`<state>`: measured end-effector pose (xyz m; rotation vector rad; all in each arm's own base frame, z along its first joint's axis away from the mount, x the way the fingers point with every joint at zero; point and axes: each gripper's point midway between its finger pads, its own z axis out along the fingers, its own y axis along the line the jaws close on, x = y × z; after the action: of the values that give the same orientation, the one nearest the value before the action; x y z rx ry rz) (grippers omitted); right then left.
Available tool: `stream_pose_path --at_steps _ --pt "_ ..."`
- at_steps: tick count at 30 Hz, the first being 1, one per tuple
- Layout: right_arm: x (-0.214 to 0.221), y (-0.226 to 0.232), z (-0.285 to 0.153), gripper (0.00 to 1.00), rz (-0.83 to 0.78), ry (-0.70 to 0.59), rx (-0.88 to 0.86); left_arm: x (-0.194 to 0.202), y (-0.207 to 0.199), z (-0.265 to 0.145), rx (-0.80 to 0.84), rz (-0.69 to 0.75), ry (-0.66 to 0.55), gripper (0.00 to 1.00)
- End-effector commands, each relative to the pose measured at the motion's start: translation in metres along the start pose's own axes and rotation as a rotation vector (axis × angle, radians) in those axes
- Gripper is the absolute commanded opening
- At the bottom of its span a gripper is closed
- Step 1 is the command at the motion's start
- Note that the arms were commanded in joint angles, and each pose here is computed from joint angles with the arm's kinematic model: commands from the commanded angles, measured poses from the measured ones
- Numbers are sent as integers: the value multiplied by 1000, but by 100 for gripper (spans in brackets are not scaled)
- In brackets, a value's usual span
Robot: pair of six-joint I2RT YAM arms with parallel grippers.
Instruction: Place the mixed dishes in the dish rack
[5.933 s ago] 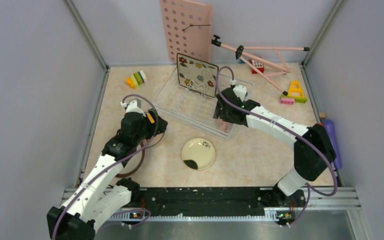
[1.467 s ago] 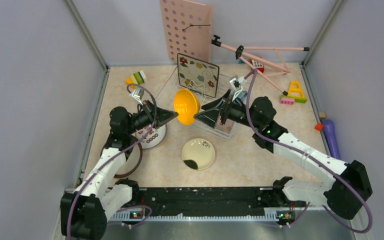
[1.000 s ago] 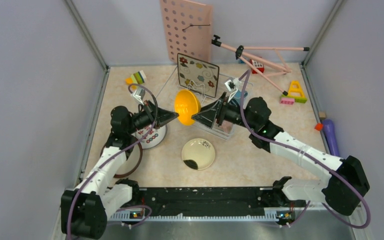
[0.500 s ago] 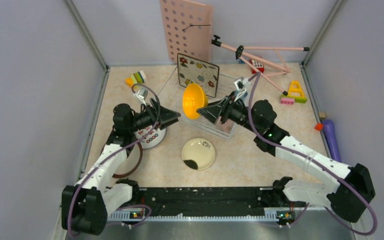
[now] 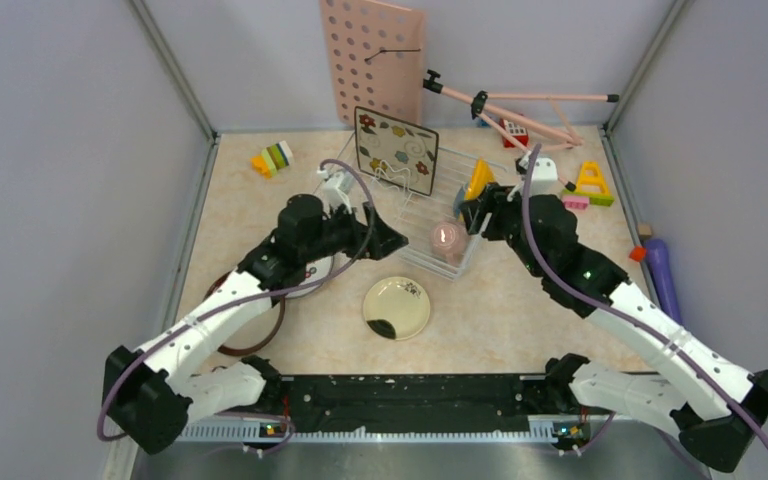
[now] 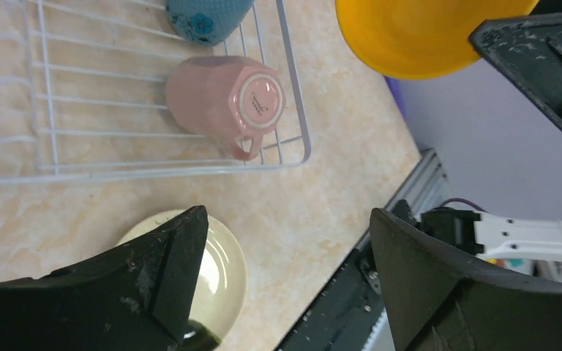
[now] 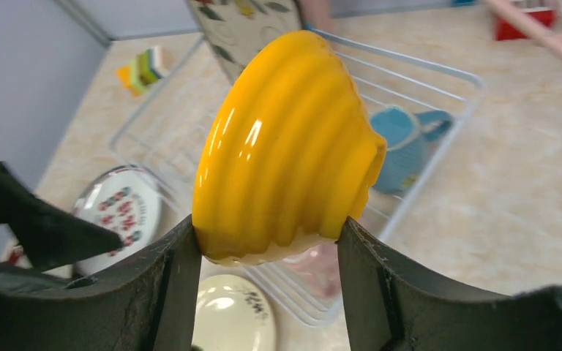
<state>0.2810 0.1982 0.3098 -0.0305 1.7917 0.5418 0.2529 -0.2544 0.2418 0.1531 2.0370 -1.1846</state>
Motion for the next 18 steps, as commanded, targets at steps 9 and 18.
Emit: stream_pose_path --at_steps 9,18 --pt "-44 -93 -73 18 -83 -124 437 -12 5 98 -302 269 42 93" --pt "-51 -102 -88 18 -76 -152 463 19 -2 149 -238 213 155 98"
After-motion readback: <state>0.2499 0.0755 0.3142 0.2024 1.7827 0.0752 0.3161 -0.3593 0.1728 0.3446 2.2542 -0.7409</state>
